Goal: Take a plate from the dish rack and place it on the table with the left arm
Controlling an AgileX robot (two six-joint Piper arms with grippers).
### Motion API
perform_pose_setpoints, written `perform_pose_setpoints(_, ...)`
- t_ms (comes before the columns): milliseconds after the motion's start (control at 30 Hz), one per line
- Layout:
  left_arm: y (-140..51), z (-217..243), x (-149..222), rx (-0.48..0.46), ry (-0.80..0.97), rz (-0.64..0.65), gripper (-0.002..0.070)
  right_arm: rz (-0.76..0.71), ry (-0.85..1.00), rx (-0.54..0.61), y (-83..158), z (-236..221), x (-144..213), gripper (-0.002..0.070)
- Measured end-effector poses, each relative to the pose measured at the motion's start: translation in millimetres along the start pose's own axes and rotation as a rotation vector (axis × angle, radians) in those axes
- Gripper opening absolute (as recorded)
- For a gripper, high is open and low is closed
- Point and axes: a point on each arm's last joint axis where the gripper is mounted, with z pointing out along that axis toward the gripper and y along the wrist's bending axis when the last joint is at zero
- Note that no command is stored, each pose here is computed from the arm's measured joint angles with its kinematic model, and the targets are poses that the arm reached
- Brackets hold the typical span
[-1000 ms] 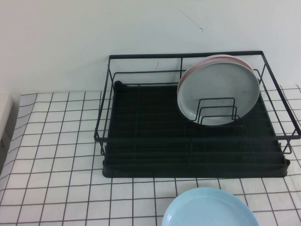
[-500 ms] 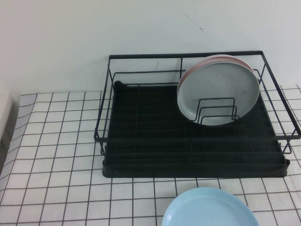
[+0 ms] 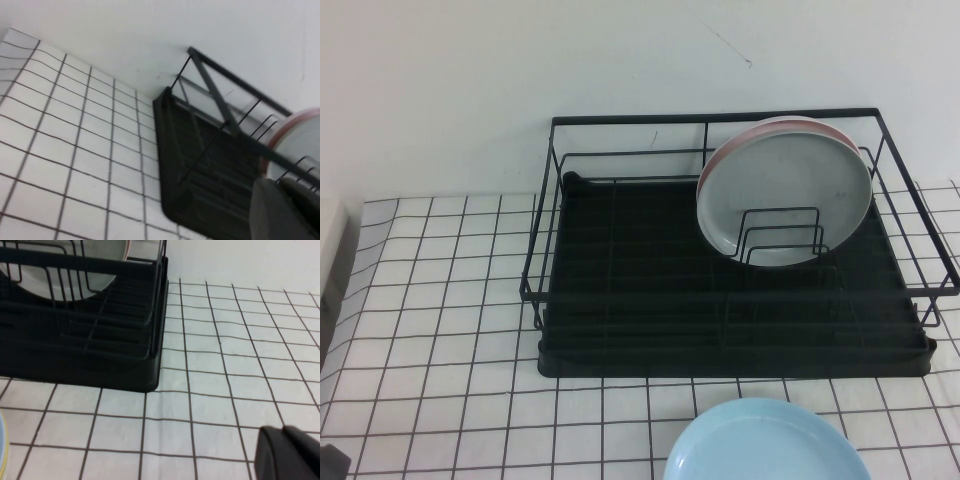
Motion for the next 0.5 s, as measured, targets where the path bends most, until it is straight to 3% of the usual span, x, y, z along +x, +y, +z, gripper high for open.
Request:
perform_pose_setpoints(100, -2.3, 0, -4, 0.028, -0.037, -0.141, -0.0004, 0.000, 0.000, 0.000, 0, 0, 0, -0.0001)
perform_pose_setpoints(267, -2.9, 0, -6, 0.038, -0.059, -0.205, -0.0004, 0.000, 0.000, 0.000, 0, 0, 0, -0.0001)
perform_pose_setpoints(400, -10.7, -1, 1, 0.078, 0.061, -0.115, -0.0004, 0.000, 0.000, 0.000, 0, 0, 0, -0.0001)
perform_pose_setpoints(500, -28.1, -1, -15, 0.107, 0.124, -0.054, -0.0004, 0.000, 0.000, 0.000, 0, 0, 0, -0.0001)
